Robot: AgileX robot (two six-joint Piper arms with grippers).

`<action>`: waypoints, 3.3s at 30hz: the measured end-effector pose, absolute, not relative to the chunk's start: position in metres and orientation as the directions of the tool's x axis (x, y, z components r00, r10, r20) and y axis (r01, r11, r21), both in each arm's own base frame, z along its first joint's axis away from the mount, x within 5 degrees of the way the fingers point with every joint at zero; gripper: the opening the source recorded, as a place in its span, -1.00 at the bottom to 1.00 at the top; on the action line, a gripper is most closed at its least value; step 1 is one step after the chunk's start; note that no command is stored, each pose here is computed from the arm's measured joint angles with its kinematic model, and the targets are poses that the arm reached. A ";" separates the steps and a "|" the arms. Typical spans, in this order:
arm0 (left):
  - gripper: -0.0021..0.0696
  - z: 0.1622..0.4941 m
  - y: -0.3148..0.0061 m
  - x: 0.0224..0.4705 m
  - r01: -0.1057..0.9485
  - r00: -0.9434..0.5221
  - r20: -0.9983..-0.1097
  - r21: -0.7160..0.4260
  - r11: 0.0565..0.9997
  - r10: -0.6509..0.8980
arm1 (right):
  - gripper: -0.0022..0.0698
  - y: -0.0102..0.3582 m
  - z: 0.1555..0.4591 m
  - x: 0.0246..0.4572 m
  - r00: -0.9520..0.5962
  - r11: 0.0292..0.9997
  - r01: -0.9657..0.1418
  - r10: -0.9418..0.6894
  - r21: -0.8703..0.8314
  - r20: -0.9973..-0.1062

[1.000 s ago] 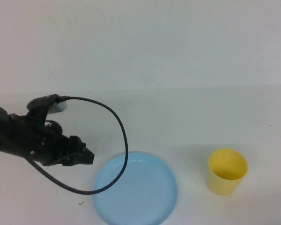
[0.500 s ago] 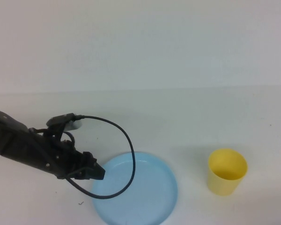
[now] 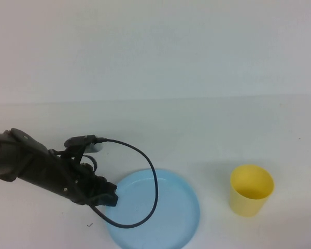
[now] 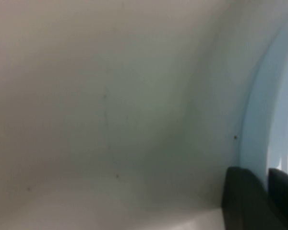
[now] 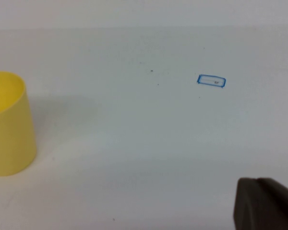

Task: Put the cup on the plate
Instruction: Pick up the plate from the table, then place the plate on the center of the table

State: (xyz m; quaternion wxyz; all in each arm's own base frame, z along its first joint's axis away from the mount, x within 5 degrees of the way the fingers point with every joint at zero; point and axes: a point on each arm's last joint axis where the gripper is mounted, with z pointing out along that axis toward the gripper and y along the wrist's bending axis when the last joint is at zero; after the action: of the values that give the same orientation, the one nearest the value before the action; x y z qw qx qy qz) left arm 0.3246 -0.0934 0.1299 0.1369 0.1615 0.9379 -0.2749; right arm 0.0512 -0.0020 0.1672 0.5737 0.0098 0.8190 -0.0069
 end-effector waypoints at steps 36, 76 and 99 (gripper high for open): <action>-0.92 0.144 -0.146 0.352 0.434 -0.879 -0.410 -0.477 0.764 0.244 | -0.94 -0.002 0.167 0.051 -0.342 1.000 0.024 0.008 0.000 -0.940; -0.92 0.142 -0.145 0.355 0.474 -0.852 -0.447 -0.436 0.765 0.272 | -0.94 -0.002 0.167 0.051 -0.342 1.000 0.024 0.008 0.000 -0.940; -0.70 0.126 -0.148 0.357 0.464 -0.868 -0.411 -0.465 0.754 0.281 | -0.94 -0.002 0.167 0.051 -0.342 1.000 0.024 0.008 0.000 -0.940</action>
State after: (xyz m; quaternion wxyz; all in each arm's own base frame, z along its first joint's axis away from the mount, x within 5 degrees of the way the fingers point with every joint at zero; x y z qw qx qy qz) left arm 0.3571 -0.1478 0.1265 0.1597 0.2018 0.9227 -0.2870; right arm 0.0512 -0.0020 0.1672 0.5737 0.0098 0.8190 -0.0069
